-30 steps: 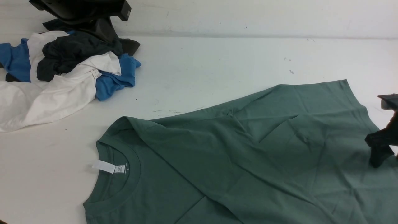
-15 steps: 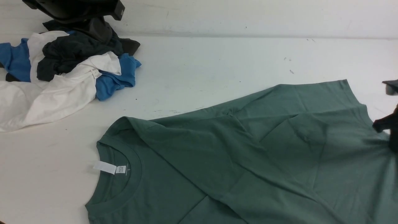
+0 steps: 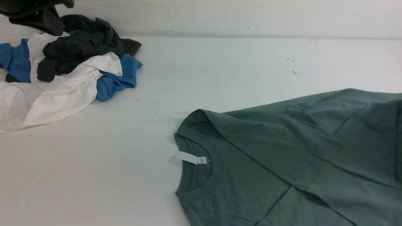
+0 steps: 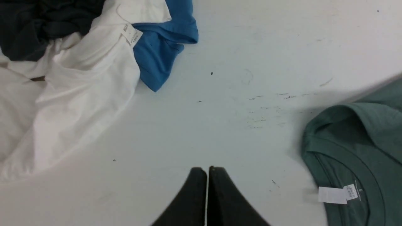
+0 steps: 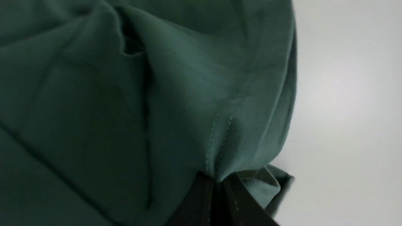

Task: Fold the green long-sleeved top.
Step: Use the right arm to drag the right edge of the fabric to the left and folds it over the left edge

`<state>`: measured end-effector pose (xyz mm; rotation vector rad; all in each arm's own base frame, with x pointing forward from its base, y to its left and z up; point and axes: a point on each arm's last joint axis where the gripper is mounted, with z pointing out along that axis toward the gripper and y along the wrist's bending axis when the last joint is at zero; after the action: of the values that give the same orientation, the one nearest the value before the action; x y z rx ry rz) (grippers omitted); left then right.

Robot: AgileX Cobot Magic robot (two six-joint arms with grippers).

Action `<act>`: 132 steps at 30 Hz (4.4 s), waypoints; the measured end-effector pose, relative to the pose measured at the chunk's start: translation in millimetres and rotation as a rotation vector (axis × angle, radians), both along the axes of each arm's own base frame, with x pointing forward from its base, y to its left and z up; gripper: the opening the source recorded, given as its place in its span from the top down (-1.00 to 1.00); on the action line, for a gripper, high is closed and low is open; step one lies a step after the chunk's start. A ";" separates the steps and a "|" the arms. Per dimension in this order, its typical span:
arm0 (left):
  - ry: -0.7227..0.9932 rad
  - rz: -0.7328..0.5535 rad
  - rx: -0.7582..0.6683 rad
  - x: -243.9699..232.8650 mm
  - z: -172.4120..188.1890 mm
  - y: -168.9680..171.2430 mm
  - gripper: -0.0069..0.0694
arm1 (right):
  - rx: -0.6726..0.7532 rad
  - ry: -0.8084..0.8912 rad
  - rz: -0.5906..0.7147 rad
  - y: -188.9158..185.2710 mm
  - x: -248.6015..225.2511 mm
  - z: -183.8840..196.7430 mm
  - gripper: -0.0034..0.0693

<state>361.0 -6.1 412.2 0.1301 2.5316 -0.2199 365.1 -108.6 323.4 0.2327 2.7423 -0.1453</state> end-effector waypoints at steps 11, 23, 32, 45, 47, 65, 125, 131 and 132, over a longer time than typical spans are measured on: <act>-0.004 -0.018 0.001 0.0 0.2 -0.5 0.83 | 0.344 -0.092 0.336 208.5 -25.9 44.1 0.90; -0.005 -0.023 -0.017 -0.1 0.5 -2.0 0.83 | 0.260 0.328 0.686 374.6 -78.6 -81.2 0.75; -0.005 -0.022 -0.017 -0.1 0.6 -1.7 0.83 | 0.188 0.396 0.732 397.5 -81.5 -119.4 0.02; -0.005 -0.023 -0.021 -0.1 0.6 -2.1 0.83 | 0.207 0.075 0.789 351.4 -110.7 0.2 -0.23; -0.005 -0.023 -0.021 -0.1 0.6 -2.1 0.83 | 0.186 0.068 0.744 331.1 -112.0 2.5 -0.23; -0.005 -0.024 -0.021 -0.1 0.6 -2.1 0.83 | 0.159 0.394 0.258 195.8 -37.2 -122.0 -0.23; -0.009 -0.042 -0.059 -0.2 1.6 -5.8 0.83 | 0.792 0.010 0.640 397.6 45.6 -115.3 0.31; -0.009 -0.042 -0.058 -0.2 1.6 -5.7 0.83 | 0.683 0.068 0.771 370.6 49.8 -72.5 -0.28; -0.009 -0.042 -0.058 -0.2 1.6 -5.7 0.83 | 0.641 0.046 0.756 361.1 52.7 -63.0 -0.34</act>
<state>360.8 -11.8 413.8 0.1613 2.5125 -0.3082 417.7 252.5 260.4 -0.6458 2.6254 0.9321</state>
